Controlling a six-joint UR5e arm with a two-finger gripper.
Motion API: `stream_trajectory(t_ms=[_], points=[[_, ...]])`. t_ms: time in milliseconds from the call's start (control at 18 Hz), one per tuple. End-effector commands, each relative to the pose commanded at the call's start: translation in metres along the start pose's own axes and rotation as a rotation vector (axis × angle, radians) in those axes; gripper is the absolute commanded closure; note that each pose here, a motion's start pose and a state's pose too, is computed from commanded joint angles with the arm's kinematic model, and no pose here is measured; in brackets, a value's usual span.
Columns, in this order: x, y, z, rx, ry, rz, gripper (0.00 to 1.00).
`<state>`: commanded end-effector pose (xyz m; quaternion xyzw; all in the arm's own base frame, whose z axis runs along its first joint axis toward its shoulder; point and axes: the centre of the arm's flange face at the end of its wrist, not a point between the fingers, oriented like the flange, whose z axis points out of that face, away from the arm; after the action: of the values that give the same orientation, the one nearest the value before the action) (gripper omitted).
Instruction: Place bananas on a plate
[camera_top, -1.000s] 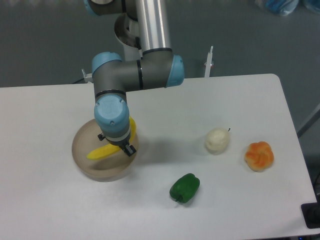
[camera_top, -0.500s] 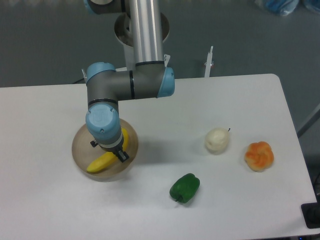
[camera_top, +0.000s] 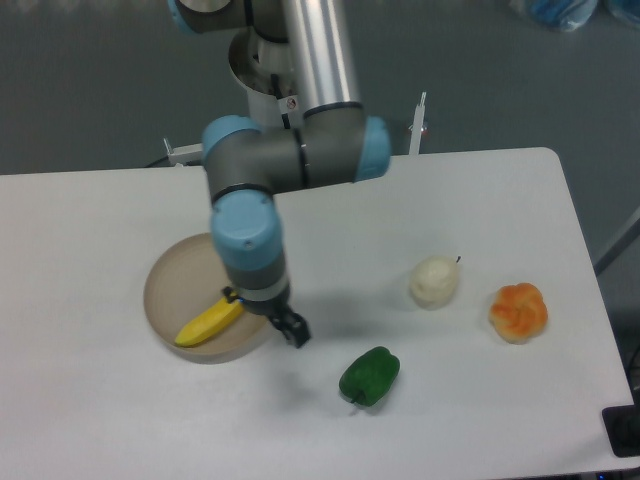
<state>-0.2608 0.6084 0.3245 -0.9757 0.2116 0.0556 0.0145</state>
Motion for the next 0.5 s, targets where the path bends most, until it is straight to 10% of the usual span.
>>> stream_trajectory(t_ms=[500], points=[[-0.128,0.145,-0.023,0.003,-0.061,0.033,0.0]])
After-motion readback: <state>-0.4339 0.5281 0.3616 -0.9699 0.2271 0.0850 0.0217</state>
